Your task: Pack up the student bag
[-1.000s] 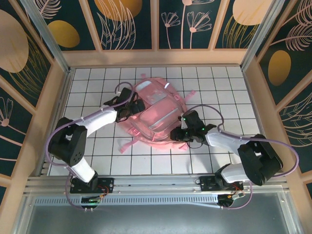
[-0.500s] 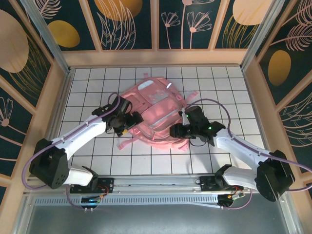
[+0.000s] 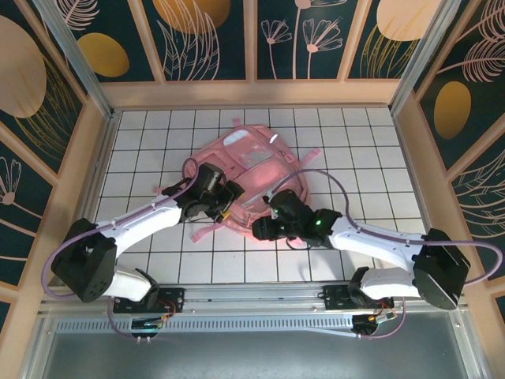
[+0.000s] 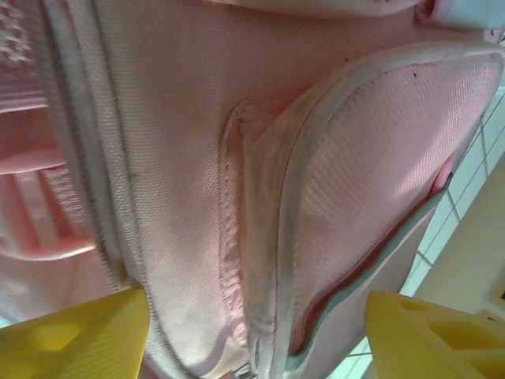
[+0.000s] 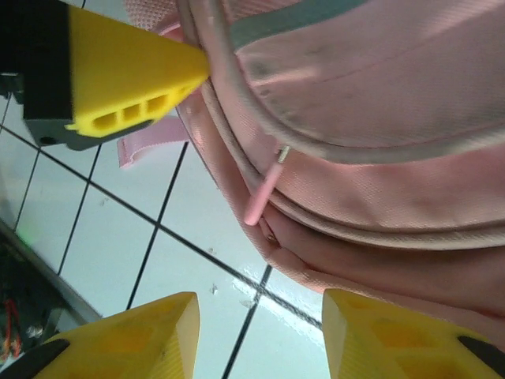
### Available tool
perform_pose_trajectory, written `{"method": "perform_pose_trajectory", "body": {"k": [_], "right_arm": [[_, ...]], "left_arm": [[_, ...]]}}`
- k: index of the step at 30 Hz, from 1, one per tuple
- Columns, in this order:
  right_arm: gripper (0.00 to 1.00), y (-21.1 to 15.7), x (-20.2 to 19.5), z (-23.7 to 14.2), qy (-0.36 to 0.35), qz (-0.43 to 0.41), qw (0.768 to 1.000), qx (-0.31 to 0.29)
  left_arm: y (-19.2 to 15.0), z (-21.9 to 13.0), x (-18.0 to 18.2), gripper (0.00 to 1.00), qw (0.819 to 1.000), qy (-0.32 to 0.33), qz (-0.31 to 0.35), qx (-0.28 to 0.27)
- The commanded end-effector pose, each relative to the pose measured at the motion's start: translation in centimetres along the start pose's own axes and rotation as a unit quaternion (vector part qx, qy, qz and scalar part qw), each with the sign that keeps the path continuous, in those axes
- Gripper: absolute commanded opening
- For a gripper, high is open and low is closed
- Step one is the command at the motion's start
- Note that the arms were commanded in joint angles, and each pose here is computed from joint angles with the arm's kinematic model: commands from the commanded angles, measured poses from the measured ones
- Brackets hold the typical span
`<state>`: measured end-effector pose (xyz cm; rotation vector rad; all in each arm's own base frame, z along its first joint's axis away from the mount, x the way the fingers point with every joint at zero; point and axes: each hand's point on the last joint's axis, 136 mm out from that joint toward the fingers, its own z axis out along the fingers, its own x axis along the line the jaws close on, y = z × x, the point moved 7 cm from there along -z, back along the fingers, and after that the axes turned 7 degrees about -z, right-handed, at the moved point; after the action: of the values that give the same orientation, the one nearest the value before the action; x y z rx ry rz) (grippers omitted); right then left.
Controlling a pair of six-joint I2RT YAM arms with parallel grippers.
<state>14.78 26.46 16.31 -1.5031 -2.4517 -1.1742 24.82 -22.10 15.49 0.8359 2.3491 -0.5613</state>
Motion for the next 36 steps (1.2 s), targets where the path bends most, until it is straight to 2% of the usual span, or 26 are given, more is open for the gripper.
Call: {"method": "perform_pose_trajectory", "body": {"k": [1,2,5,6,9,11,12,13,18,20,24,32,35,36], "right_arm": [[0.47,3.2,1.1,-0.1,-0.033,0.006,0.994,-0.103],[0.48,3.3,0.8,0.3,-0.048,0.007,0.993,-0.103],[0.49,3.2,-0.4,1.6,-0.109,0.027,0.990,-0.088],[0.50,3.1,-0.4,2.0,-0.111,0.026,0.990,-0.084],[0.49,3.3,0.1,2.9,-0.098,0.020,0.992,-0.076],[0.49,3.5,0.3,3.0,-0.093,0.018,0.992,-0.079],[0.49,3.7,0.3,2.9,-0.094,0.017,0.992,-0.080],[0.50,3.9,0.3,2.7,-0.098,0.017,0.992,-0.083],[0.50,4.1,-0.1,1.7,-0.082,0.024,0.993,-0.076],[0.51,3.9,-0.1,1.8,-0.067,0.025,0.996,-0.058],[0.52,3.7,-0.2,2.2,-0.082,0.049,0.995,-0.036],[0.53,2.9,-2.0,4.8,-0.208,0.062,0.976,-0.004],[0.45,2.5,-2.2,5.4,-0.249,0.060,0.967,0.003],[0.36,2.6,-2.2,5.3,-0.258,0.060,0.964,-0.003]], "left_arm": [[-0.3,0.3,0.0,0.56,1.000,-0.021,-0.023,-0.003],[0.0,0.2,0.4,0.49,0.999,-0.017,-0.030,-0.015],[0.3,0.3,1.2,0.43,0.998,-0.024,-0.057,-0.023],[0.2,0.4,1.2,0.42,0.997,-0.032,-0.062,-0.018],[0.0,0.9,1.0,0.33,0.997,-0.041,-0.068,0.000],[-0.3,1.1,0.5,0.15,0.998,-0.041,-0.055,0.012],[-0.4,1.1,0.3,0.11,0.998,-0.038,-0.049,0.014],[-0.3,1.1,0.2,0.00,0.999,-0.030,-0.044,0.012],[-0.3,0.0,-0.6,0.00,0.999,-0.020,-0.028,-0.007],[-0.4,0.0,-0.5,0.00,0.998,-0.035,-0.047,0.003],[-1.1,0.0,-1.1,0.00,0.996,-0.047,-0.063,0.037],[-1.2,-1.1,-2.3,0.00,0.996,-0.064,-0.060,0.030],[-1.3,-0.9,-1.9,0.00,0.996,-0.062,-0.061,0.034],[-1.3,-0.8,-1.8,0.00,0.995,-0.063,-0.062,0.036]]}}
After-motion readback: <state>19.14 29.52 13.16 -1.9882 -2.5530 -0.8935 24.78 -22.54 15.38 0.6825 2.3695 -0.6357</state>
